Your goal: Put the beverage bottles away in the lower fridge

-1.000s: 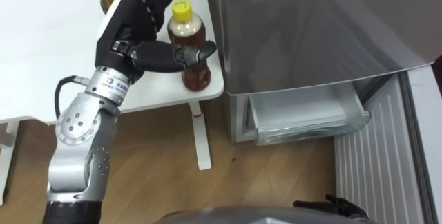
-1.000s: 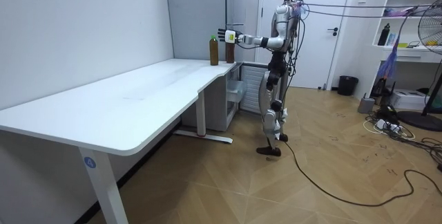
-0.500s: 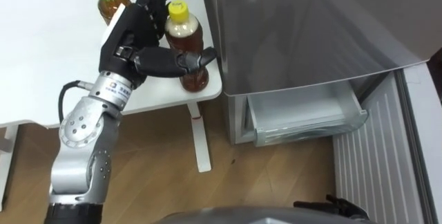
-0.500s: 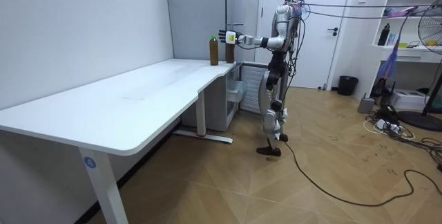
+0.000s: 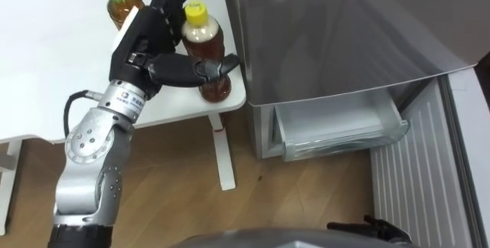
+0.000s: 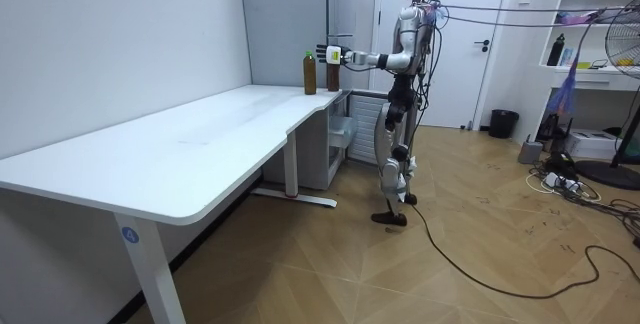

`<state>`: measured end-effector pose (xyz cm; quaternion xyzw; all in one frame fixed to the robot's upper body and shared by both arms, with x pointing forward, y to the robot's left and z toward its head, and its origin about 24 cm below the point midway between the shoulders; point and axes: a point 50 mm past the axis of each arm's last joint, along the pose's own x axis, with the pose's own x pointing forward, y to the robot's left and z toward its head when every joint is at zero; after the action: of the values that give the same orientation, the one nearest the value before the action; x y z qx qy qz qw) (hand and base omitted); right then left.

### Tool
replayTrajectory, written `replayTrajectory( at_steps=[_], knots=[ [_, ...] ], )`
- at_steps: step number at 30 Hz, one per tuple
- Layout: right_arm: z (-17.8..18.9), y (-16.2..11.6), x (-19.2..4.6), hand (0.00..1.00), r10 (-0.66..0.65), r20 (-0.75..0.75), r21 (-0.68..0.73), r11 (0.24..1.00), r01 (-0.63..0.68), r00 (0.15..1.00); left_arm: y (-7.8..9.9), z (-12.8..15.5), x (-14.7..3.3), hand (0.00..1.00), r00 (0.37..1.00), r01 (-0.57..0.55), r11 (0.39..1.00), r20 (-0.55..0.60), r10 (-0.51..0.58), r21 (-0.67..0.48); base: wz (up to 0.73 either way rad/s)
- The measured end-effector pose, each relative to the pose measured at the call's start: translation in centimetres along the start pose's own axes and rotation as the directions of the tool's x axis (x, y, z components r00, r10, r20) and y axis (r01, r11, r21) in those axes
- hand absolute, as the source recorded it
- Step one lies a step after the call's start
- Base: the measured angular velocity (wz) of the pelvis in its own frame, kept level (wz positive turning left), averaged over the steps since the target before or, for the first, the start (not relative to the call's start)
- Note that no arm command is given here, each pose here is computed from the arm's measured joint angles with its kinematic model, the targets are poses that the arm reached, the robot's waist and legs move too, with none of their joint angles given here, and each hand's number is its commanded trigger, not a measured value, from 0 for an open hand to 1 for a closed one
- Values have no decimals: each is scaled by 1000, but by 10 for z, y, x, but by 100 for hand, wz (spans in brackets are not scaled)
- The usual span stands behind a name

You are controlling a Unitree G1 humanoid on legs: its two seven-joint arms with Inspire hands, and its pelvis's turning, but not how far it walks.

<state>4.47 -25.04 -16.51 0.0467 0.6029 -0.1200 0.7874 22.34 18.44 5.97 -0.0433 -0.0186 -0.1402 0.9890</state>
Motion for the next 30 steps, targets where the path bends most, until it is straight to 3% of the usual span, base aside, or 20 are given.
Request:
replayTrajectory(
  at_steps=[16,30],
  knots=[
    [6,0,0,0,2,38,-20,1000,-1,999,10,-19,11,0,997,-26,999,-75,24,-24,-1],
    [11,0,0,0,-14,50,-107,994,19,999,12,-27,10,0,993,-52,998,-109,48,-32,-1]
  ],
)
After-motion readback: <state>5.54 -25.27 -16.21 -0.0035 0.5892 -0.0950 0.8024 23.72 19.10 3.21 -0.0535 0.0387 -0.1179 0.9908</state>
